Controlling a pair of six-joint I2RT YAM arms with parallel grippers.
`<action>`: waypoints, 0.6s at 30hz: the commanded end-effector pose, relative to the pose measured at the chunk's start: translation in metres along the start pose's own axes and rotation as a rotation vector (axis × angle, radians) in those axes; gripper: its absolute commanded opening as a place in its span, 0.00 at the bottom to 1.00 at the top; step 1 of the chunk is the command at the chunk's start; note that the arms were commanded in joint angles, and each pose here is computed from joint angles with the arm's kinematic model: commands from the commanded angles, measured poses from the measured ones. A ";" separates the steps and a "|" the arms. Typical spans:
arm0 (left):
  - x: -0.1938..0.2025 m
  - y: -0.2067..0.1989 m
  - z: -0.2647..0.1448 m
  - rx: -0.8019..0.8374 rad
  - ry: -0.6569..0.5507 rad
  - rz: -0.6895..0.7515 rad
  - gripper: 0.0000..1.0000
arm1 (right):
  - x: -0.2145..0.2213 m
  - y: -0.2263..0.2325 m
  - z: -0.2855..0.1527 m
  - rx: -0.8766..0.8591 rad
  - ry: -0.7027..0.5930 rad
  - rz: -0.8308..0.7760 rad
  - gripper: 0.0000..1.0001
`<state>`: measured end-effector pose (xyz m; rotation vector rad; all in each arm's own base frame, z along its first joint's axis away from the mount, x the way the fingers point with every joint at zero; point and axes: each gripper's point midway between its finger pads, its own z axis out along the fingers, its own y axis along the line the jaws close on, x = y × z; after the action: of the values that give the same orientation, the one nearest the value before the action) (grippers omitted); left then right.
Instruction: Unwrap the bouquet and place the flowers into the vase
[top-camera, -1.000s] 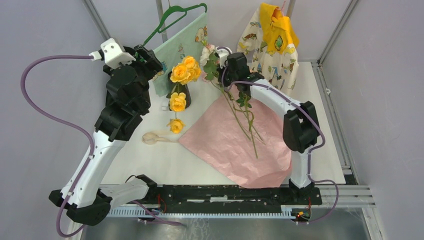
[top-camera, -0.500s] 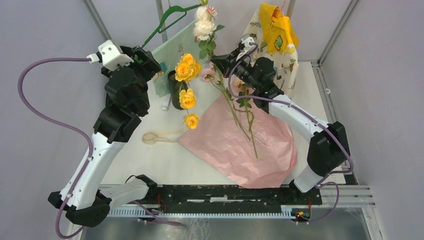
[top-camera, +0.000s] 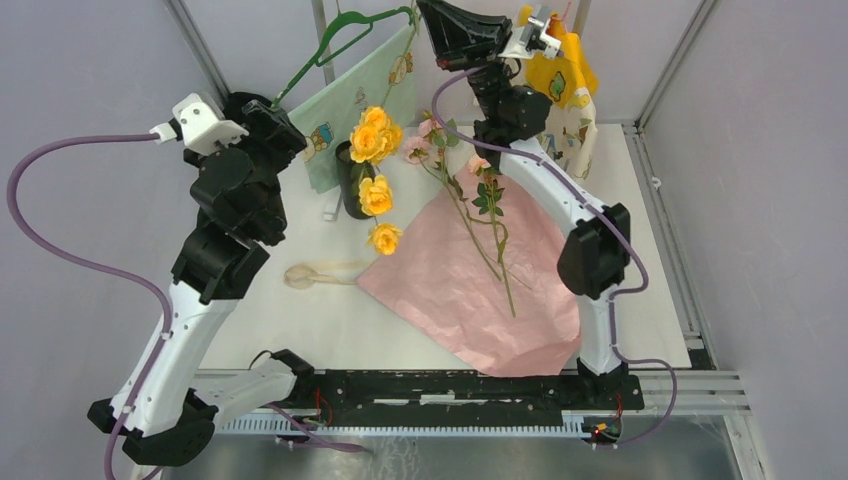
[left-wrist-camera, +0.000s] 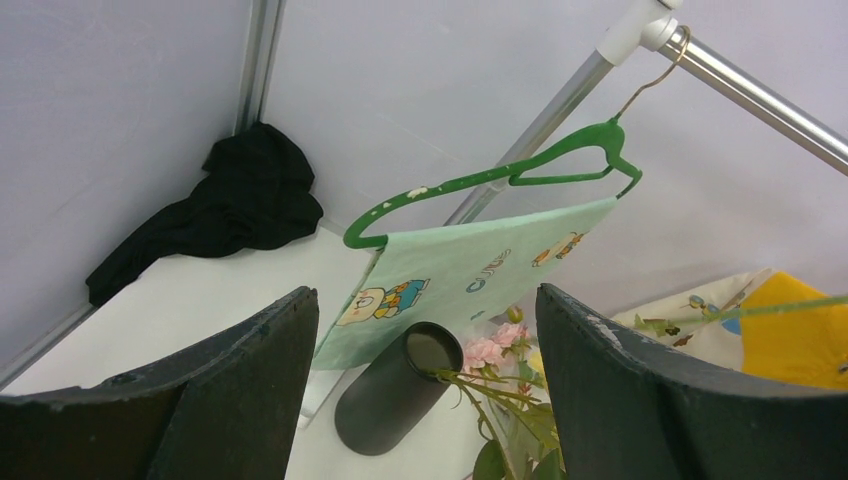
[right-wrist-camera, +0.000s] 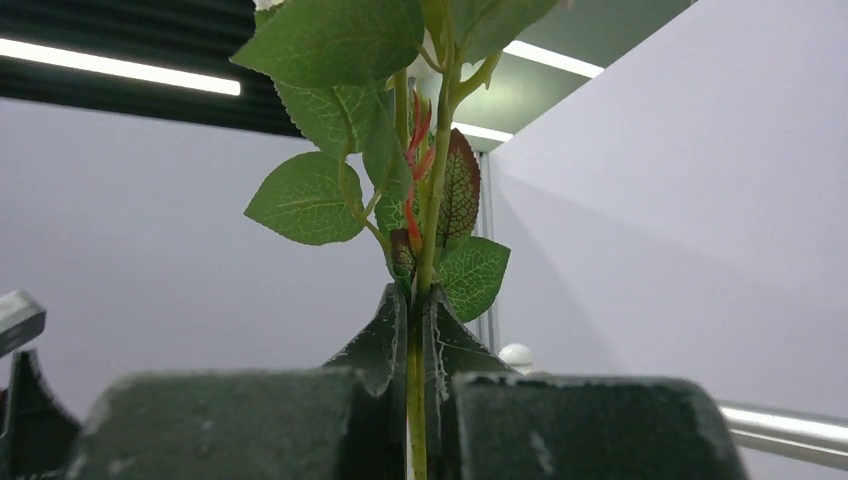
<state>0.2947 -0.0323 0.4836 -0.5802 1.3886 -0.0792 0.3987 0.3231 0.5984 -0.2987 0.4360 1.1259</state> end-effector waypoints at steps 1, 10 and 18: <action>-0.011 0.013 -0.004 -0.051 -0.042 -0.050 0.86 | -0.011 -0.016 0.022 0.016 -0.128 0.081 0.00; -0.002 0.014 -0.001 -0.062 -0.046 -0.029 0.86 | 0.043 -0.040 -0.014 0.089 -0.077 0.162 0.00; 0.003 0.019 0.000 -0.078 -0.042 -0.010 0.86 | 0.091 -0.051 -0.032 0.130 -0.060 0.262 0.00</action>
<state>0.2946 -0.0262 0.4631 -0.5981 1.4095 -0.0220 0.4861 0.3588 0.5173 -0.1096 0.5662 1.2844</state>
